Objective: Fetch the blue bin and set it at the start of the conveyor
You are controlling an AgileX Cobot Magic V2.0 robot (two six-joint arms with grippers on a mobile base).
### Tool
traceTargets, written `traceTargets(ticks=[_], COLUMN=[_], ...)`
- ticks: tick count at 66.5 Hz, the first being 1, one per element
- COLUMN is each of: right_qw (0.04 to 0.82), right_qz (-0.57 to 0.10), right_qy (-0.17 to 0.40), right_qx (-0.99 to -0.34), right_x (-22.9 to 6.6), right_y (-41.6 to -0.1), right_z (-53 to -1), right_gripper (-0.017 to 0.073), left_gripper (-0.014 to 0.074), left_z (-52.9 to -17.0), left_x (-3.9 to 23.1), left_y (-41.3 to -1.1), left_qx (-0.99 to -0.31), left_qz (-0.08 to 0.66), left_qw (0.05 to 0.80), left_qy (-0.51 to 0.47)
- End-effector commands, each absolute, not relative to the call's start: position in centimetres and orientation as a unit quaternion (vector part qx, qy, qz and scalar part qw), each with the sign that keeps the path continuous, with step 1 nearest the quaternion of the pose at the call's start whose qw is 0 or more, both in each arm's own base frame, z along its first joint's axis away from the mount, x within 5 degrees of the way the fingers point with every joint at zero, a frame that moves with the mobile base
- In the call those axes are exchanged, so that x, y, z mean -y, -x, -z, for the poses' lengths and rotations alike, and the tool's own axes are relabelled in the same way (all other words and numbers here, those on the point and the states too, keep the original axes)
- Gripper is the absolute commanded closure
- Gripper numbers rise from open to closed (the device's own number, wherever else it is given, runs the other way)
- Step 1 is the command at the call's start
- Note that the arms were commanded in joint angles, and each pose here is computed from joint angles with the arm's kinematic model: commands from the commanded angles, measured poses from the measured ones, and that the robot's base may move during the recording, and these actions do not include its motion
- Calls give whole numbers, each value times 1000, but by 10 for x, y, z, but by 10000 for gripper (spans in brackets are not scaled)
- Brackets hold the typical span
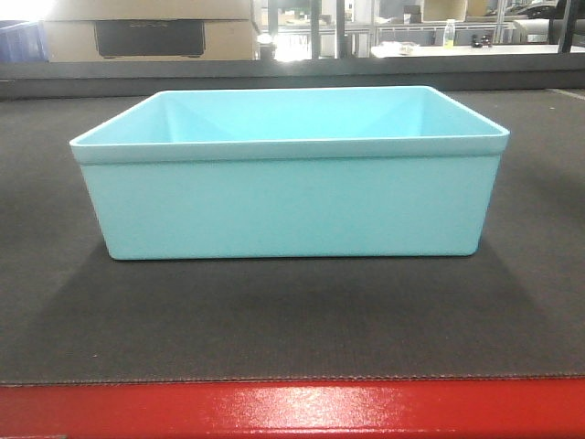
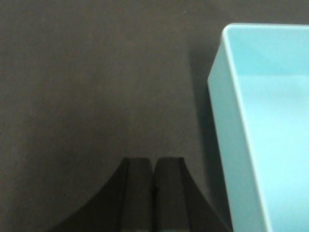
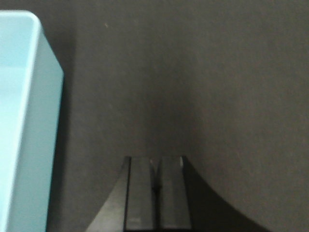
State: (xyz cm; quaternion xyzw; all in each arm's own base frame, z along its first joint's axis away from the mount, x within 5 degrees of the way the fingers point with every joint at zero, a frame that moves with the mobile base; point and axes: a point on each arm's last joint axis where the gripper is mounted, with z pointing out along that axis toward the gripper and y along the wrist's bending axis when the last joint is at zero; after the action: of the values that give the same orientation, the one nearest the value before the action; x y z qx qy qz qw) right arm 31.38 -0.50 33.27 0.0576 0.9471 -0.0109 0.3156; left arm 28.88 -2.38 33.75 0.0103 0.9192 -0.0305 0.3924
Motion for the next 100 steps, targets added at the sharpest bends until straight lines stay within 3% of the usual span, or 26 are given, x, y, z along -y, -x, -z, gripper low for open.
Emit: traceTargets(ticks=[1,25,41,59,75,100], right_qw=[330,391,492,639,715,717], right_qz=[16,9,7,6,4,4], right_qy=[-55,-42,-32,-28,-28,-28], right_qx=[-942,-919,-870,-769,-698,-696], right_x=[8,6,5,4,4,4], right_y=[-301,-221,-158,-95,-57,-56], right_z=[-325,-277,-273,-313,-329,-330], right_gripper=[720,720,720,721,721,721], left_gripper=[704,704,704,704,704,704], left_z=[-330,-286,-292,-315,-322,-321], left_x=[19,13,9,5,3,3], left_y=[-276,-192,-128,-72,-47,-47], left_qx=[-912,-888,-835,-748,-709,-710], left_qz=[30,32,36,43,46,45], left_qw=[409,459,549,663,704,702], left_qy=[-5,-2,-3,-3,-3,-3])
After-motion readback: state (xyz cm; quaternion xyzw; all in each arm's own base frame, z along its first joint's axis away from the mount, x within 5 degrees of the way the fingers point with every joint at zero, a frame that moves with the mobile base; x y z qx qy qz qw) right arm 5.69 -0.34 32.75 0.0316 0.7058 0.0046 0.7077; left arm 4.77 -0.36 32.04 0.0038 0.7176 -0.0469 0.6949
